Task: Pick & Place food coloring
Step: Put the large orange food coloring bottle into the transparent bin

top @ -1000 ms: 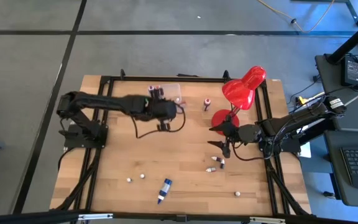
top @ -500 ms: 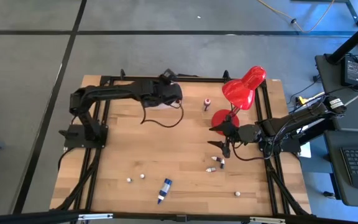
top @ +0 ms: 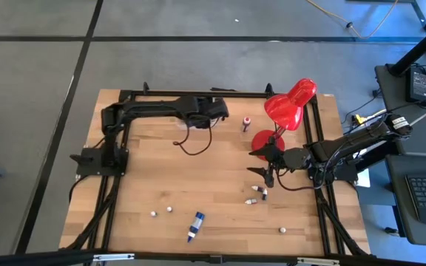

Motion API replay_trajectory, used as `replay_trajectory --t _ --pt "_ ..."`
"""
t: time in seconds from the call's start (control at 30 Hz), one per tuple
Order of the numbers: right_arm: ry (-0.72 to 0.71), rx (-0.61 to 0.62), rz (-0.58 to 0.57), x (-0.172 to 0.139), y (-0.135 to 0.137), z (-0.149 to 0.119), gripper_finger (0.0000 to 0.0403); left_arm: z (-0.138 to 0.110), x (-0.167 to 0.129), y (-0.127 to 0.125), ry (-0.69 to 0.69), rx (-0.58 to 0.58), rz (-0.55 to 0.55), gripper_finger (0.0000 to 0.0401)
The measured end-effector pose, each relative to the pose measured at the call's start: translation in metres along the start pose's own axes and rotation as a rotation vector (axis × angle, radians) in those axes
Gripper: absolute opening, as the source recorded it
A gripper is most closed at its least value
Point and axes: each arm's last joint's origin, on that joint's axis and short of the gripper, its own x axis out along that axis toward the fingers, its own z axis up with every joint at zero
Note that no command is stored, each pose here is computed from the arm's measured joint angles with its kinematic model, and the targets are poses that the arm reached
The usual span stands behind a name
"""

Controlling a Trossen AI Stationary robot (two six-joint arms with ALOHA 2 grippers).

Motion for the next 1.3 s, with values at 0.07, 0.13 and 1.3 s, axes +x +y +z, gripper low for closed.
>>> replay_trajectory --t 0.07,0.13,1.3 --pt "0.0 0.0 0.0 0.0 0.0 0.0 0.0289 0.005 0.01 0.003 -0.005 0.005 -0.015 0.0127" --pt "0.0 0.001 0.0 0.0 0.0 0.0 0.0289 0.011 0.021 0.005 -0.002 0.032 -0.039 0.0125" --pt "0.001 0.001 -0.001 0.0 0.0 0.0 0.0289 0.02 0.075 0.014 -0.126 -0.016 -0.016 0.0136"
